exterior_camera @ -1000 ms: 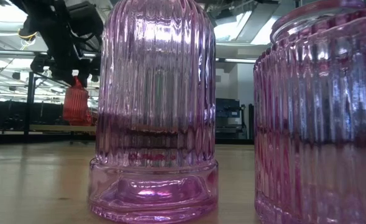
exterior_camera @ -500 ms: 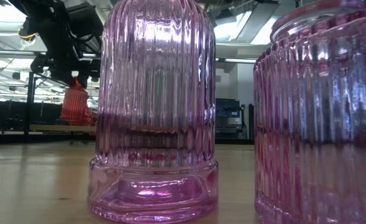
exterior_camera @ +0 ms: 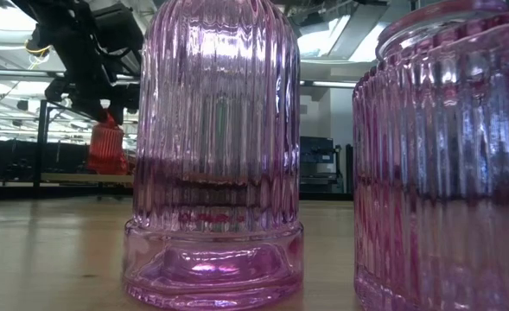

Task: Sort vases onto shelf
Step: Put the top red vase on the shelf aligned with the other red vase

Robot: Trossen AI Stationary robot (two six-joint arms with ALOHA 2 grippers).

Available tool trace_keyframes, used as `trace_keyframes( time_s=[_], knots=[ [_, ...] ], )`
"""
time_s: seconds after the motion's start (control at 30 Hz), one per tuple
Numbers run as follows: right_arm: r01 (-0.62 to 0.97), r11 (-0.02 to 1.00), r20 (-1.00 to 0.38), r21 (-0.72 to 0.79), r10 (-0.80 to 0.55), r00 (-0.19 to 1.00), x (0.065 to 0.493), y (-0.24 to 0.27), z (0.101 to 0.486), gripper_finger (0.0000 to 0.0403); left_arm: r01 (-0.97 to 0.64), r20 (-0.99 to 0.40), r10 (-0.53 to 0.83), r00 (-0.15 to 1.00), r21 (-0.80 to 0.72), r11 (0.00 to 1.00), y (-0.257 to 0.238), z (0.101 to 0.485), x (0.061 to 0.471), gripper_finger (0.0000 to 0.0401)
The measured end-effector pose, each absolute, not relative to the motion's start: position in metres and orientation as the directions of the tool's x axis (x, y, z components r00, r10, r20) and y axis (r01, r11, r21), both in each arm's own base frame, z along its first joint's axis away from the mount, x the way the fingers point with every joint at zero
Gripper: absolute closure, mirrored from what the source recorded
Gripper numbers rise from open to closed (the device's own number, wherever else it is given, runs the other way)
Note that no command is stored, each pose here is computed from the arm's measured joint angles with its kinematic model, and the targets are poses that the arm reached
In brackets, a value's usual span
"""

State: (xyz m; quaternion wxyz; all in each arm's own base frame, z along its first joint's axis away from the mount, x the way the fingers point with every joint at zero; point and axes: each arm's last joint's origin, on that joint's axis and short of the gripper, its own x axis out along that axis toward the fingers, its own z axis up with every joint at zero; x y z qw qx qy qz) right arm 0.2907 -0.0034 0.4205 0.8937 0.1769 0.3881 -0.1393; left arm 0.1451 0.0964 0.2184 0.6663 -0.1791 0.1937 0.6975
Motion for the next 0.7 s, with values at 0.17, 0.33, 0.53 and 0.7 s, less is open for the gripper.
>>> trace_keyframes(
  time_s=[0.17, 0.33, 0.53, 0.7],
  knots=[
    [0.386, 0.899, -0.743, 0.208, -0.112, 0.660, 0.2907, -0.0034, 0.4205, 0.0343, -0.999, -0.527, 0.849, -0.032, 0.054, -0.004, 0.0960, 0.2177, 0.1454, 0.0264],
    [0.385, 0.899, -0.743, 0.210, -0.109, 0.660, 0.2907, -0.0033, 0.4205, 0.0343, -0.999, -0.534, 0.845, -0.025, 0.054, 0.004, 0.0958, 0.2175, 0.1456, 0.0264],
    [0.370, 0.901, -0.745, 0.225, -0.085, 0.661, 0.2907, -0.0025, 0.4204, 0.0343, -0.998, -0.538, 0.842, -0.024, 0.056, 0.007, 0.0957, 0.2172, 0.1454, 0.0264],
    [0.371, 0.901, -0.745, 0.226, -0.086, 0.661, 0.2908, -0.0026, 0.4204, 0.0343, -0.998, -0.548, 0.836, -0.025, 0.062, 0.011, 0.0951, 0.2165, 0.1447, 0.0263]
  ],
)
